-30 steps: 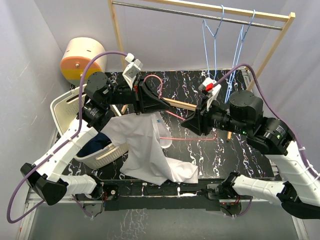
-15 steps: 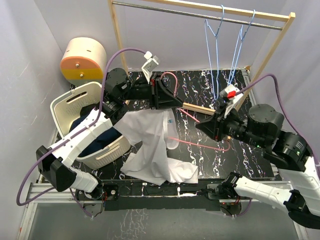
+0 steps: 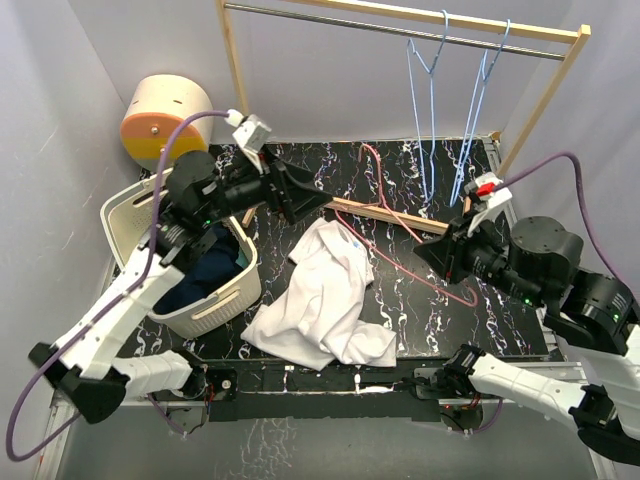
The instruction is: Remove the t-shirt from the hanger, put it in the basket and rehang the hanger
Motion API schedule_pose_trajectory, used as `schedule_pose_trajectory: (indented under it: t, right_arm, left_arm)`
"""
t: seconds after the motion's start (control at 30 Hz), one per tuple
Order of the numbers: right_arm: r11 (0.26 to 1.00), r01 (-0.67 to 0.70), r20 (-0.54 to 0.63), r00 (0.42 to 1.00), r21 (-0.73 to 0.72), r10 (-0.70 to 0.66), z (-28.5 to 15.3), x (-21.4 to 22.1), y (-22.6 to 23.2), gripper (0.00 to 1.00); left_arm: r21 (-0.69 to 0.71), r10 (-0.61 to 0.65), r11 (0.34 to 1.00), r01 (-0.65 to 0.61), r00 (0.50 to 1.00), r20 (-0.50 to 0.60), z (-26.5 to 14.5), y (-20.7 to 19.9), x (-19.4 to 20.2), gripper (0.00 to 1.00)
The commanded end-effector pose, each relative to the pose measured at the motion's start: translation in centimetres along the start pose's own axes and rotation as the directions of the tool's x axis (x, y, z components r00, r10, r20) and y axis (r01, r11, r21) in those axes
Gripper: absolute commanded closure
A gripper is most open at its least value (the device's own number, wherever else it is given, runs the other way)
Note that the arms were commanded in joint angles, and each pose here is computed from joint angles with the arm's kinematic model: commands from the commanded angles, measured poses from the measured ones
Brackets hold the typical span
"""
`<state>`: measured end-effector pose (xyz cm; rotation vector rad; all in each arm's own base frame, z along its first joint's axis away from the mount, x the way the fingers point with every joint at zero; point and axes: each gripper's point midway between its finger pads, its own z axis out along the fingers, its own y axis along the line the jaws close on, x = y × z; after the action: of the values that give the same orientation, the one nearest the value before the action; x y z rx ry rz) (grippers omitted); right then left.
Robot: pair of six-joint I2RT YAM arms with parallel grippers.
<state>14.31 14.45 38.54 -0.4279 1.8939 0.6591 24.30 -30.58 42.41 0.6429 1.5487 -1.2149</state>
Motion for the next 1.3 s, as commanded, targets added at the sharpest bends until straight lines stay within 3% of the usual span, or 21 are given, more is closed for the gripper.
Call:
schedule_pose_trajectory:
  t: [0.0,0.37,0.57,0.93,1.27]
  right_arm:
    - [1.0,-0.024,0.124,0.992,0.02,0.021,0.1,-4.5,0.3,0.92]
    - [0.959,-0.099,0.414,0.91,0.267,-0.021,2.9,-15.9,-2.1,0.92]
    - [0.955,-0.107,0.541,0.839,0.275,-0.062,4.7,-19.5,-1.7,0.92]
    - [0.92,-0.147,0.608,0.785,0.363,-0.115,7.1,-21.3,-3.0,0.92]
    - [0.869,-0.155,0.566,0.808,0.47,-0.163,10.0,-21.1,-5.4,0.92]
  left_arm:
    - [-0.151,0.103,0.984,-0.098,0.994,0.03,-3.2,1.1,-0.5,0.21]
    - [-0.262,0.095,0.959,-0.11,0.993,-0.066,-5.3,3.1,2.9,0.23]
    - [-0.309,0.086,0.944,-0.113,0.991,-0.099,-6.0,3.9,3.7,0.25]
    - [-0.402,0.0,0.911,-0.096,0.973,-0.232,-6.0,6.8,7.5,0.34]
    - [-0.426,-0.04,0.9,-0.094,0.954,-0.297,-5.8,8.0,9.2,0.36]
